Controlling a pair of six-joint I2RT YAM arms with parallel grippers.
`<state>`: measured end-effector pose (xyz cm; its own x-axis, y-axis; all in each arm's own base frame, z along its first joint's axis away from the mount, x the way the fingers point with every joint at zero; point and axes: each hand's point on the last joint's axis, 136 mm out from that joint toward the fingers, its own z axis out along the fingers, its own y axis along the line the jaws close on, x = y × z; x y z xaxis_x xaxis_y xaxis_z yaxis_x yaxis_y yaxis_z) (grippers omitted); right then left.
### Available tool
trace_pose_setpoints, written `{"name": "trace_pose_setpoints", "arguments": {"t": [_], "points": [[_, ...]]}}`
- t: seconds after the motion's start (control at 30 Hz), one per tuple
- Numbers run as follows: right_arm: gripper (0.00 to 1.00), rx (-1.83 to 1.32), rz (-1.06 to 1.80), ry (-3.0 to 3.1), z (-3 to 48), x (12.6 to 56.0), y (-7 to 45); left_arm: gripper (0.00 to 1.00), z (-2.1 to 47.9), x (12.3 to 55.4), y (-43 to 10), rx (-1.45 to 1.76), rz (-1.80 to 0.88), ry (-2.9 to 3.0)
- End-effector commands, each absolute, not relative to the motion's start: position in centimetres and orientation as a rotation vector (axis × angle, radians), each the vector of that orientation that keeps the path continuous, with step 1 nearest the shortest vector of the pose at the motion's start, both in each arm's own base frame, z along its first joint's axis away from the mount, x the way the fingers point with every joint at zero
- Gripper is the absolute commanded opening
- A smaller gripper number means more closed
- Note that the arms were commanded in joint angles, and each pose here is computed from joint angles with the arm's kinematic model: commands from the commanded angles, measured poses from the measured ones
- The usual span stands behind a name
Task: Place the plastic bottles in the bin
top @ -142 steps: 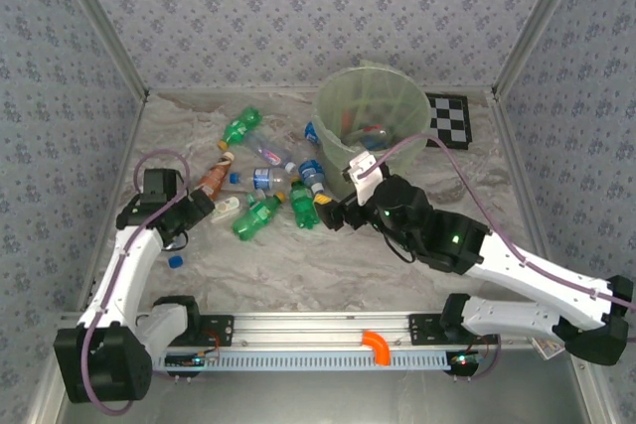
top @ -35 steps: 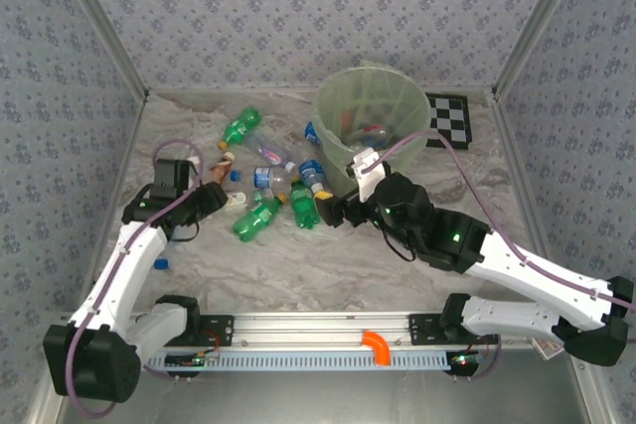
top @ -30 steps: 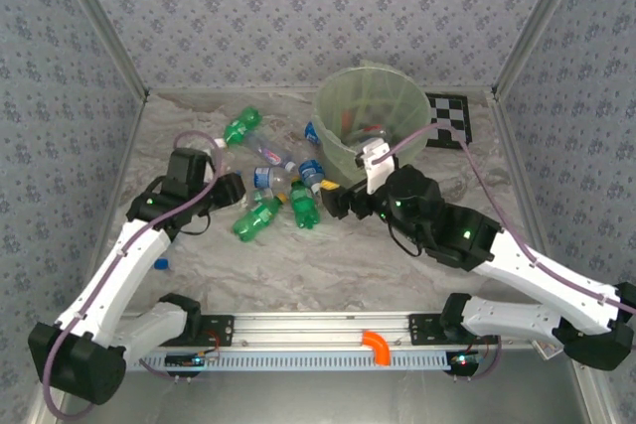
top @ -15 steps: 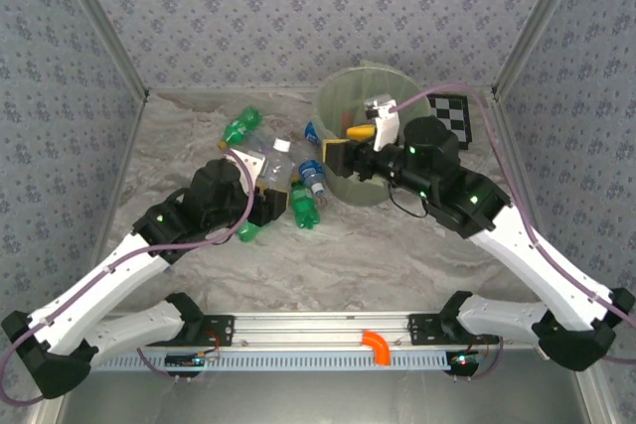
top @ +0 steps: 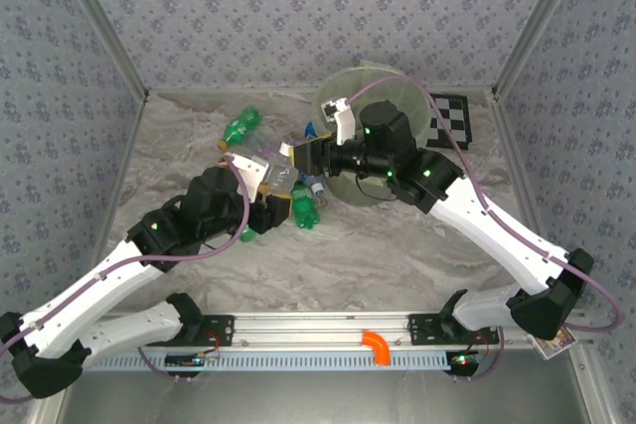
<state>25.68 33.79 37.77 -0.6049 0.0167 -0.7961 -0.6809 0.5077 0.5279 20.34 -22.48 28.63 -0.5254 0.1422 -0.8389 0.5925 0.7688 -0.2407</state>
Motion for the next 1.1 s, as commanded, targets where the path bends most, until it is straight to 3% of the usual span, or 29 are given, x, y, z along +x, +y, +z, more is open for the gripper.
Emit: {"name": "trace_pose_setpoints", "arguments": {"t": [0.0, 0.4, 0.53, 0.77, 0.9, 1.0, 1.07], "points": [[0.58, -0.550, 1.230, 1.910, 40.0, 25.3, 34.6, 0.55, 30.8, 20.1, -23.0, 0.562, -0.683, 2.007], [0.52, -0.576, 1.303, 1.937, 39.0, 25.2, 36.6, 0.54, 30.9, 19.4, -24.0, 0.610, -0.699, 2.008], [0.38, -0.571, 1.299, 1.944, 38.7, 25.2, 36.5, 0.54, 30.7, 19.4, -24.0, 0.615, -0.685, 2.013], [0.27, -0.532, 1.270, 1.928, 39.0, 25.2, 35.4, 0.57, 30.9, 19.6, -23.4, 0.583, -0.667, 2.014], [0.27, -0.499, 1.269, 1.908, 40.1, 25.4, 34.3, 0.75, 31.4, 19.6, -23.2, 0.567, -0.675, 2.007], [0.27, -0.466, 1.243, 1.891, 41.0, 25.7, 32.9, 0.99, 32.2, 19.5, -22.7, 0.534, -0.685, 1.983], [0.27, -0.423, 1.211, 1.890, 41.6, 26.1, 31.4, 1.00, 32.9, 19.4, -22.1, 0.502, -0.693, 1.959]]}}
